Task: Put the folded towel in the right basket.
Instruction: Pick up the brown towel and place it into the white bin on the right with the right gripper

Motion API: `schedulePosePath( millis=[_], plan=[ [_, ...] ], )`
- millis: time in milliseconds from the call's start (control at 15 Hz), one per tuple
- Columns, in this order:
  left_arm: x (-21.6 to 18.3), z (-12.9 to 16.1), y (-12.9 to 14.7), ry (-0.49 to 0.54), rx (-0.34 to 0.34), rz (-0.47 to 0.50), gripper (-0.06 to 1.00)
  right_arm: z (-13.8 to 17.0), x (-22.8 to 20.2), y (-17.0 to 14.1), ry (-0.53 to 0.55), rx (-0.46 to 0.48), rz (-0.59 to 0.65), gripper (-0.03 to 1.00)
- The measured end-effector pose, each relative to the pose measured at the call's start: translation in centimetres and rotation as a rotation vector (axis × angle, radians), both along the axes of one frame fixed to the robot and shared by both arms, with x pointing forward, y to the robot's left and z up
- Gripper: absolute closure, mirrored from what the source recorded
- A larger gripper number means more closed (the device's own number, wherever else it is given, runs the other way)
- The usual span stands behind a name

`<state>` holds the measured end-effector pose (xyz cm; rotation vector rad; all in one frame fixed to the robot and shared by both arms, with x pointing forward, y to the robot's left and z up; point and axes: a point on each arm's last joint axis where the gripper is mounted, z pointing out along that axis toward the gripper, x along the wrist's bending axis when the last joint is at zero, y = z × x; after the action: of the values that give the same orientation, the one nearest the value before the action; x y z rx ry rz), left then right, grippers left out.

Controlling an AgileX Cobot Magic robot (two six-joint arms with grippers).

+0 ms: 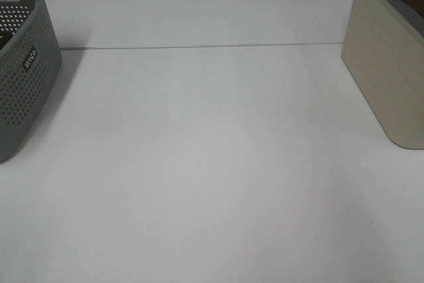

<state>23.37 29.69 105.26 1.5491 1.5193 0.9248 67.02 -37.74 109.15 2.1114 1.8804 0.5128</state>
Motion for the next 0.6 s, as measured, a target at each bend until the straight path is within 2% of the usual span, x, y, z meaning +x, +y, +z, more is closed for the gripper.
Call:
schedulePosePath(
  millis=[67, 133, 267, 400, 533, 600],
  plan=[
    [0.0, 0.0, 0.0, 0.0, 0.0, 0.0, -0.03, -0.6, 0.3, 0.0, 0.008, 0.004, 0.0, 0.85],
    [0.0, 0.0, 0.0, 0.0, 0.0, 0.0, -0.03, -0.9, 0.4, -0.1, 0.011, 0.003, 0.0, 0.76],
    [0.0, 0.0, 0.0, 0.0, 0.0, 0.0, -0.03, -0.9, 0.7, -0.3, -0.013, -0.02, -0.005, 0.51],
    [0.0, 0.0, 0.0, 0.0, 0.0, 0.0, -0.03, -0.7, 0.7, -0.4, -0.02, -0.028, -0.009, 0.37],
    [0.0, 0.0, 0.0, 0.0, 0.0, 0.0, -0.03, 0.0, 0.4, -0.3, -0.034, -0.024, -0.023, 0.33],
    [0.0, 0.0, 0.0, 0.0, 0.0, 0.0, -0.03, 2.0, -0.7, 0.3, -0.068, 0.01, -0.018, 0.32]
  ],
)
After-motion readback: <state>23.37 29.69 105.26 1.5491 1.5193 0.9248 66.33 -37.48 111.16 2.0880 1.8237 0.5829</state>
